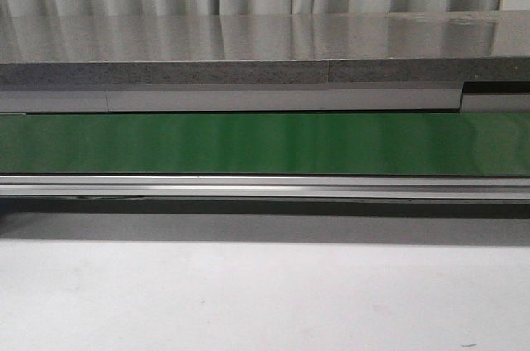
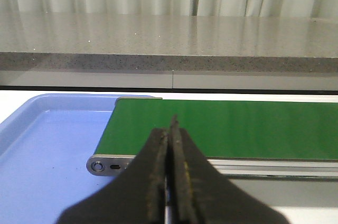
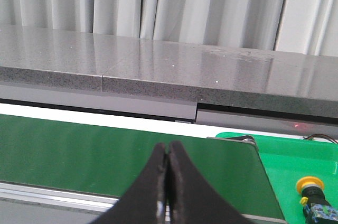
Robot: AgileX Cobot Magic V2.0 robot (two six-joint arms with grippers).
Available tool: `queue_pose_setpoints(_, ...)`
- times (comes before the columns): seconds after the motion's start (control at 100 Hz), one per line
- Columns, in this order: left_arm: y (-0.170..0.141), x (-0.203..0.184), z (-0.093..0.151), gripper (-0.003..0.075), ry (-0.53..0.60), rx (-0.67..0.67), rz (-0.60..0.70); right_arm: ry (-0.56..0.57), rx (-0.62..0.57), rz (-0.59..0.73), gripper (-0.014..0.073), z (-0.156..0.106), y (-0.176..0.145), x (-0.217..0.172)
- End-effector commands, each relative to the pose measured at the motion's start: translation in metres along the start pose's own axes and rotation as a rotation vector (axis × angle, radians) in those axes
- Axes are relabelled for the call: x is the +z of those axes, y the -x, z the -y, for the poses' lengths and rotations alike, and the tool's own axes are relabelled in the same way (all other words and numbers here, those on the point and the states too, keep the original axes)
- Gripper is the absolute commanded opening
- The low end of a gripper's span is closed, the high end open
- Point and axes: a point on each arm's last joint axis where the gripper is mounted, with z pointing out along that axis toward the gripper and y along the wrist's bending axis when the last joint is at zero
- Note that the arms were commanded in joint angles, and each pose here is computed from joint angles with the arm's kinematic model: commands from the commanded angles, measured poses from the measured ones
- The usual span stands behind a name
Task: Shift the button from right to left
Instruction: 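Move the right gripper over the yellow push button in the green tray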
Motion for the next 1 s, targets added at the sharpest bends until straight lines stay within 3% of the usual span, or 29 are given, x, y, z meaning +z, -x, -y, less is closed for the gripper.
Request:
queue_pose_setpoints(0.0,-0.006,0.000,0.000,-0.0020,-0.001,-0.006,0.063,0.002,-0.010,0.109,-0.0067,0.000,0.013,-0.002)
queue_pose_setpoints(0.65,-0.006,0.000,0.000,-0.0020,-0.001,-0.006,0.063,0.002,-0.010,0.098,-0.0067,0.000,0.012,-0.002)
queue_pose_setpoints(0.84,-0.006,0.000,0.000,-0.0020,-0.001,-0.006,0.063,-0.008,-0.059,-0.070,-0.0067,0.002,0.022,-0.006)
queue_pose_setpoints(0.99,-0.006,0.000,0.000,-0.0020,-0.001,-0.006,0.063,-0.028,-0.070,-0.191,-0.0067,0.006,0.056,-0.017)
